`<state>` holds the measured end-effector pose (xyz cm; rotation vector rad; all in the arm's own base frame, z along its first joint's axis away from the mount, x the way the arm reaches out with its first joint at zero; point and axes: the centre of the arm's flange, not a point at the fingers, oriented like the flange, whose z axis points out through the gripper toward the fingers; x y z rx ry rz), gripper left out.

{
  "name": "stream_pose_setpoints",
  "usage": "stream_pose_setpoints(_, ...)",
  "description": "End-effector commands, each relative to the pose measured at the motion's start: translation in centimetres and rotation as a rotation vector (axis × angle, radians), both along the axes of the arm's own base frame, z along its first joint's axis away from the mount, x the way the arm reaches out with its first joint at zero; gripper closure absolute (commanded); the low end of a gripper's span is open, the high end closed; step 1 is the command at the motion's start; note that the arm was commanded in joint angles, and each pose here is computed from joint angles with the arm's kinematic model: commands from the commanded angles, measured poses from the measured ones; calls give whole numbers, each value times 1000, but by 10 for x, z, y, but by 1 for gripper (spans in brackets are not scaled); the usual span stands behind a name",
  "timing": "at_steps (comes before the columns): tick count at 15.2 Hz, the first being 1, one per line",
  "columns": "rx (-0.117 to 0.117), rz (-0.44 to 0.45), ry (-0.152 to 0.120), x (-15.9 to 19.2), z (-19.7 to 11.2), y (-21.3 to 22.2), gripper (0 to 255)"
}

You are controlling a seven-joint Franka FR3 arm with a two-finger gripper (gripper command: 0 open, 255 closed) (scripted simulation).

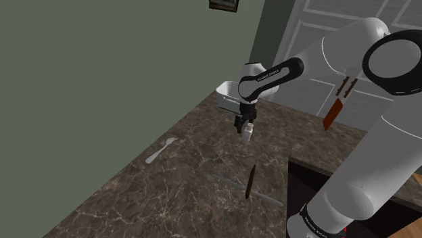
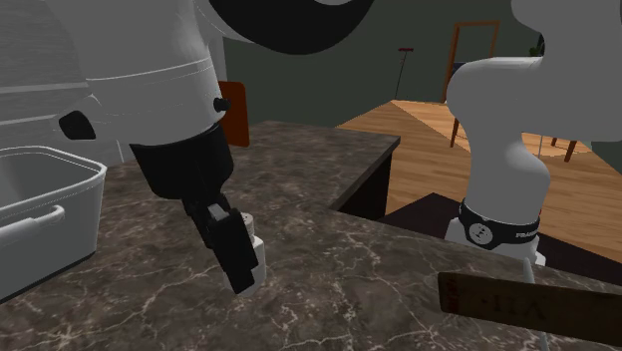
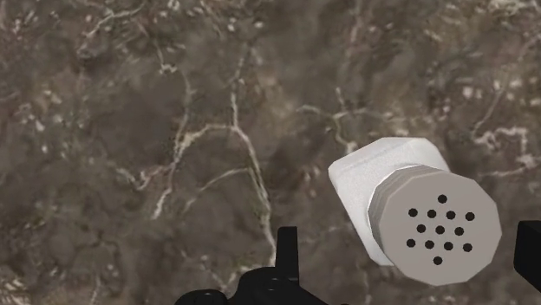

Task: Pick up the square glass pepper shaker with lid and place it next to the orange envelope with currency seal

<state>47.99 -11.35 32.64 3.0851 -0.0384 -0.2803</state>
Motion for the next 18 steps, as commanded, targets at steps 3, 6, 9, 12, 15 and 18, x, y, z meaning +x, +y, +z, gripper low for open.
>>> stream_pose_setpoints(3,0,0,0,0,0,0,255)
stream_pose_setpoints(6,0,0,0,0,0,0,255)
stream_pose_setpoints(9,0,0,0,0,0,0,255)
stream_pose_setpoints(12,0,0,0,0,5,0,255)
stream_pose_setpoints(15,0,0,0,0,21,0,255)
stream_pose_setpoints(18,0,0,0,0,37,0,255)
